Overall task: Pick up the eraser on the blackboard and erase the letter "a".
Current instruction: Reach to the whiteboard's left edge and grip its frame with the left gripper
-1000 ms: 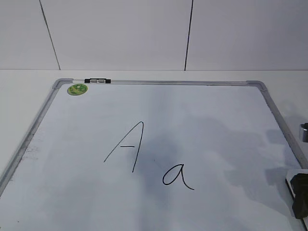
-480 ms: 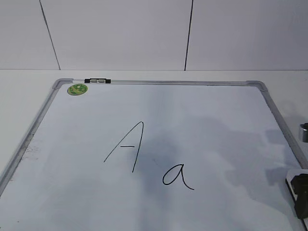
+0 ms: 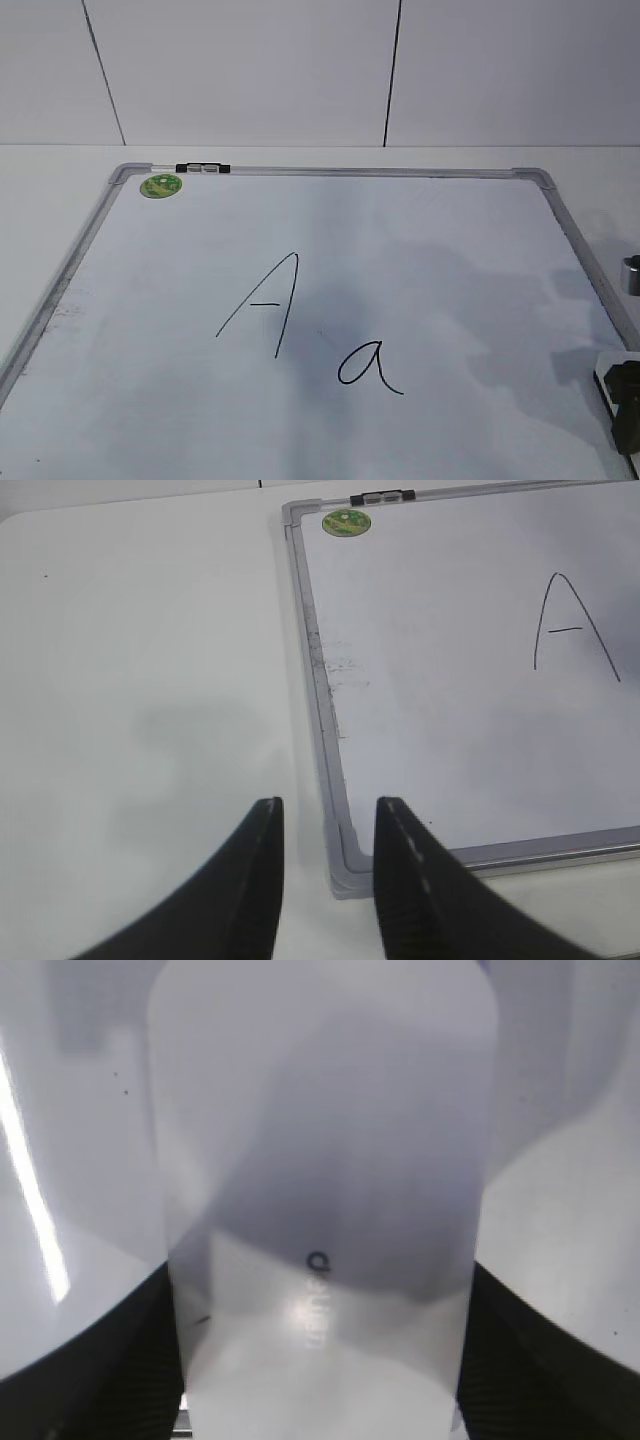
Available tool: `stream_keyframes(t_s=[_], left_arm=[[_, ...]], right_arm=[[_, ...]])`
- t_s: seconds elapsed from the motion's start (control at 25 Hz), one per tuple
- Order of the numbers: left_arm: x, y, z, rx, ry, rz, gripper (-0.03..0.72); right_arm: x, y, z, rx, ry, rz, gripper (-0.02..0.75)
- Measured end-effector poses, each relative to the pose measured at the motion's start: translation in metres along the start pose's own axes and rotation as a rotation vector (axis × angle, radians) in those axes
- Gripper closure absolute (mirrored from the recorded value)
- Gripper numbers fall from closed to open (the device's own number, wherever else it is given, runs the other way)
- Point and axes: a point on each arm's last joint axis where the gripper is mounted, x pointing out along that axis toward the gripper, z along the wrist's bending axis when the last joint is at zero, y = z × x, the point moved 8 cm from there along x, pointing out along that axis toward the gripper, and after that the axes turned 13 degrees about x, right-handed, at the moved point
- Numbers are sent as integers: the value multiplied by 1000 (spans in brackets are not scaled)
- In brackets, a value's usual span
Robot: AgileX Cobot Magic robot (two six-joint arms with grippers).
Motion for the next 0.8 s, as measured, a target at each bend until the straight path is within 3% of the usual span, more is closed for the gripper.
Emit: stream_keyframes(t_s=[0.8], left_arm=[[0, 0, 0, 0, 0, 0, 454]], right_arm=[[0, 0, 1, 6, -6, 2, 176]])
